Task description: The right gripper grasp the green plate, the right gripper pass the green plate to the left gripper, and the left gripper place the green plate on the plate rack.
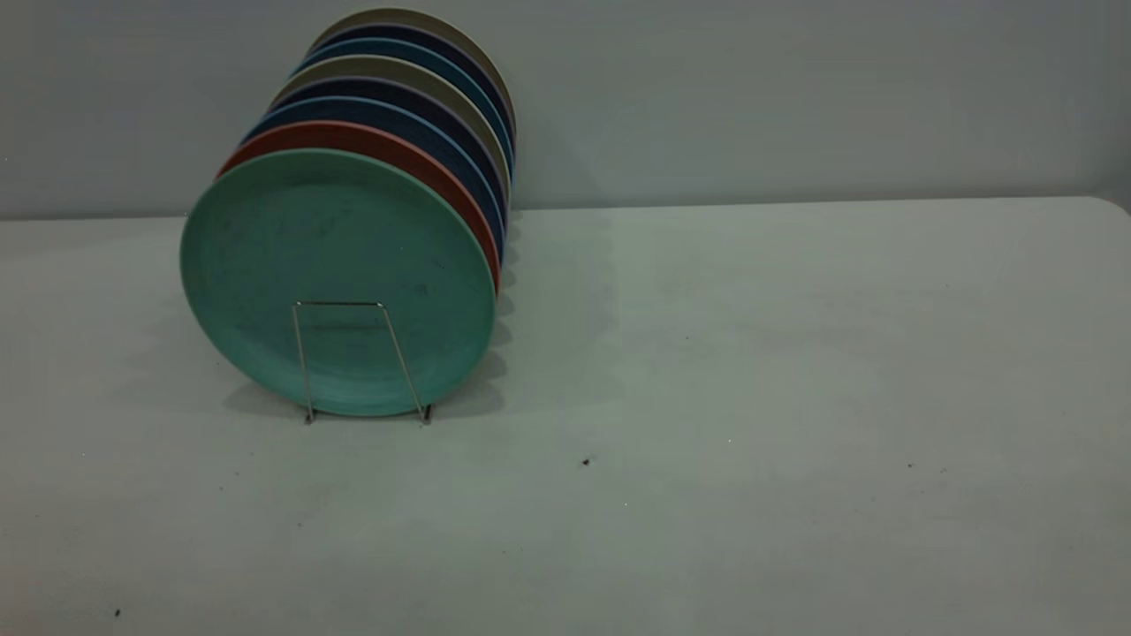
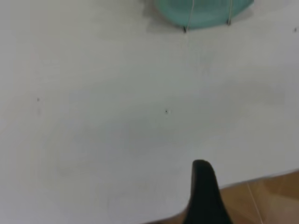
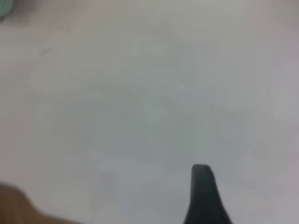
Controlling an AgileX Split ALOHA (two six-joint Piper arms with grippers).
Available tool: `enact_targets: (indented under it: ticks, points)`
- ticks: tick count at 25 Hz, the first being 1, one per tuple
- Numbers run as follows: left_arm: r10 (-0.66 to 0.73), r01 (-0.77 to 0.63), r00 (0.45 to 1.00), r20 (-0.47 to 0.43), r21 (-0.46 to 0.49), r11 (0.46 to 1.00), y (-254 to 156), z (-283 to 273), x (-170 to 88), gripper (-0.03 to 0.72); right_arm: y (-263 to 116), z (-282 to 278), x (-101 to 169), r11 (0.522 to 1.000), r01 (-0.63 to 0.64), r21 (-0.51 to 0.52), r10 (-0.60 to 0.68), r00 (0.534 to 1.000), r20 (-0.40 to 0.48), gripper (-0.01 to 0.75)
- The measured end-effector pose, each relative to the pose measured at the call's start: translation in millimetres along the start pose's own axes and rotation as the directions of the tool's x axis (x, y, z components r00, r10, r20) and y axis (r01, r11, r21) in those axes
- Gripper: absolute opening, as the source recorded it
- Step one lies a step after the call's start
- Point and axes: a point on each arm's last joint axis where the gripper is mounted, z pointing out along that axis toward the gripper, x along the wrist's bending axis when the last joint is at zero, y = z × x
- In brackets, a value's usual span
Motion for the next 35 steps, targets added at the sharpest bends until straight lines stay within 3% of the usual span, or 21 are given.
enact_targets:
  ticks: [35]
  points:
    - [0.017, -0.017, 1.000, -0.004, -0.027, 0.999, -2.9, -3.6, -0.6, 0.539, -0.2, 0.0, 0.4, 1.000, -0.020, 0.004, 0.020, 0.999, 0.030, 0.505]
